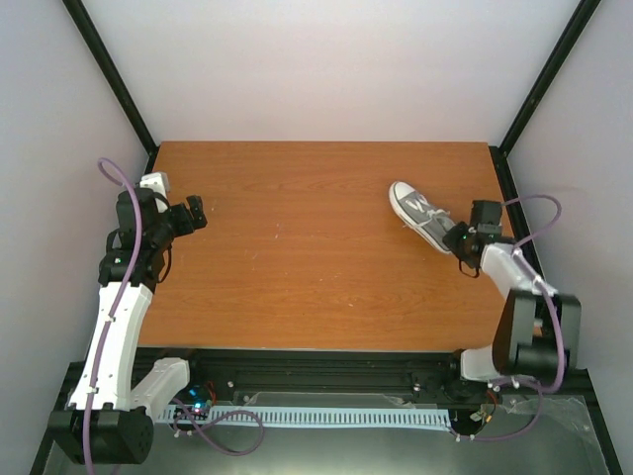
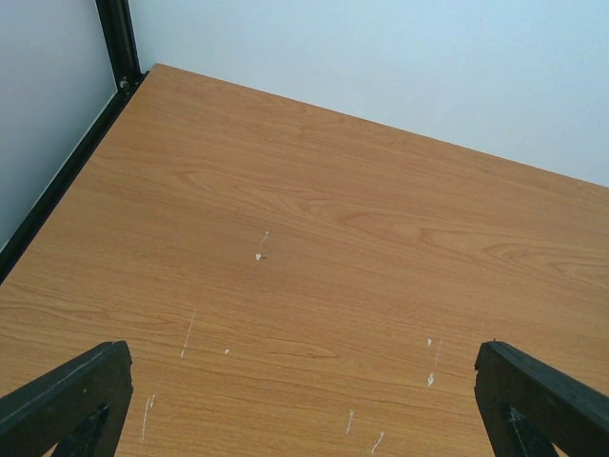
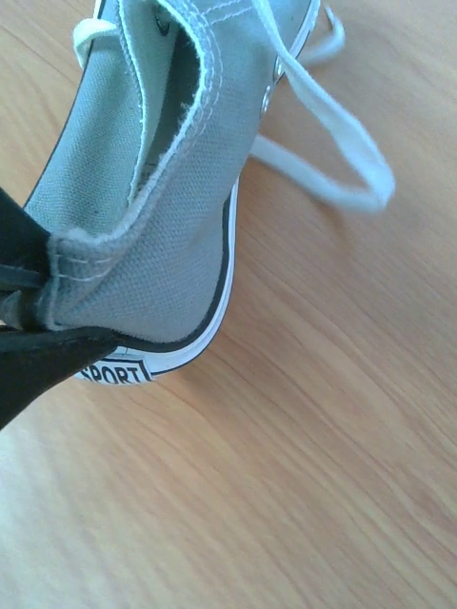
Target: Tie the shoes
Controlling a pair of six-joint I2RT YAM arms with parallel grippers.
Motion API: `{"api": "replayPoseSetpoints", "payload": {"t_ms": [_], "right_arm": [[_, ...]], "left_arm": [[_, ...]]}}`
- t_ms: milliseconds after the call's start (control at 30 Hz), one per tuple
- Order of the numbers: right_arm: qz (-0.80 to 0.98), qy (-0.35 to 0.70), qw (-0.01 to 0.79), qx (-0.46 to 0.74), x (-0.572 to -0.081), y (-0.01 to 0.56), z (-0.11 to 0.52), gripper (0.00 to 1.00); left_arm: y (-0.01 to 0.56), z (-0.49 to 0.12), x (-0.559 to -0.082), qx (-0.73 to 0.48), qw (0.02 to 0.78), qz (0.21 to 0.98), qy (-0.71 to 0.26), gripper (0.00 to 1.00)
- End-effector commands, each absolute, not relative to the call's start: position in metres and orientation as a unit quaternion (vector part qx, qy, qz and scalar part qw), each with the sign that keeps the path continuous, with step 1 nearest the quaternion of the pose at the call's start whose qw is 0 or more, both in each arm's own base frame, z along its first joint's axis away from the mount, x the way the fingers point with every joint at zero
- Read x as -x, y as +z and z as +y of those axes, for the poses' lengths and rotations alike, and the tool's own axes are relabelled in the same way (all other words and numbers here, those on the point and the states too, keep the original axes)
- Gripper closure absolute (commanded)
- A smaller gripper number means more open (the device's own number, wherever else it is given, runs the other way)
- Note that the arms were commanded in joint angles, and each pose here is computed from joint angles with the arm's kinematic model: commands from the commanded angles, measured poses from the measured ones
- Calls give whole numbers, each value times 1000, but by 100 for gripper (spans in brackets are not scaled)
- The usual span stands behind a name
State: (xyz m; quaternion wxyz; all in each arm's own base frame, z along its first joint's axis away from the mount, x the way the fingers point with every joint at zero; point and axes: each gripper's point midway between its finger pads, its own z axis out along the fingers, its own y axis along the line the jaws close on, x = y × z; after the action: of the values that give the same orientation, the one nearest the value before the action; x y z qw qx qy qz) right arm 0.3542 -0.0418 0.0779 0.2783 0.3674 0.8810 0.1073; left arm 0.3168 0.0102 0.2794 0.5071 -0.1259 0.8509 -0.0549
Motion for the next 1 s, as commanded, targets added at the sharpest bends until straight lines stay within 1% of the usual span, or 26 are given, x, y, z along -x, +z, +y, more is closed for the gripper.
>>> {"api": "replayPoseSetpoints", "payload": {"t_ms": [0,133,267,367,633,667,700,733,767,800,833,867,933,967], "right_arm": [[863,141,299,-382,-328,102,0,97],[869,175,274,-372,-291,93,47,97],[897,200,244,-308,-259,87,108,97],[919,190,218,-267,-238,81,140,97],[965,155,150,-151,-192,59,203,96],[968,152,146,-139,-191,58,206,90],[969,147,148,-129,-193,60,207,80],[971,132,159,-123,-197,63,204,65],[970,120,174,-120,-203,69,201,41],[967,104,197,-120,-211,79,195,32],[964,89,223,-117,-218,89,189,18],[956,76,259,-112,-229,104,183,11],[945,77,306,-88,-243,128,179,1],[940,87,321,-68,-250,136,181,0]], "left_arm": [[286,8,-313,123,512,848,-58,0],[287,8,-312,124,512,848,-59,0],[287,10,-312,127,513,847,-57,0],[285,9,-313,126,510,849,-57,0],[281,8,-315,125,502,854,-59,0],[281,8,-315,125,502,854,-60,0],[280,7,-315,123,500,855,-62,0],[280,5,-315,120,501,855,-65,0],[279,3,-316,119,499,855,-73,0],[279,1,-316,118,499,855,-80,0],[278,-7,-317,109,496,855,-101,0],[278,-16,-318,100,496,853,-126,0],[272,-34,-318,94,483,851,-184,0],[266,-44,-317,97,469,851,-217,0]]}}
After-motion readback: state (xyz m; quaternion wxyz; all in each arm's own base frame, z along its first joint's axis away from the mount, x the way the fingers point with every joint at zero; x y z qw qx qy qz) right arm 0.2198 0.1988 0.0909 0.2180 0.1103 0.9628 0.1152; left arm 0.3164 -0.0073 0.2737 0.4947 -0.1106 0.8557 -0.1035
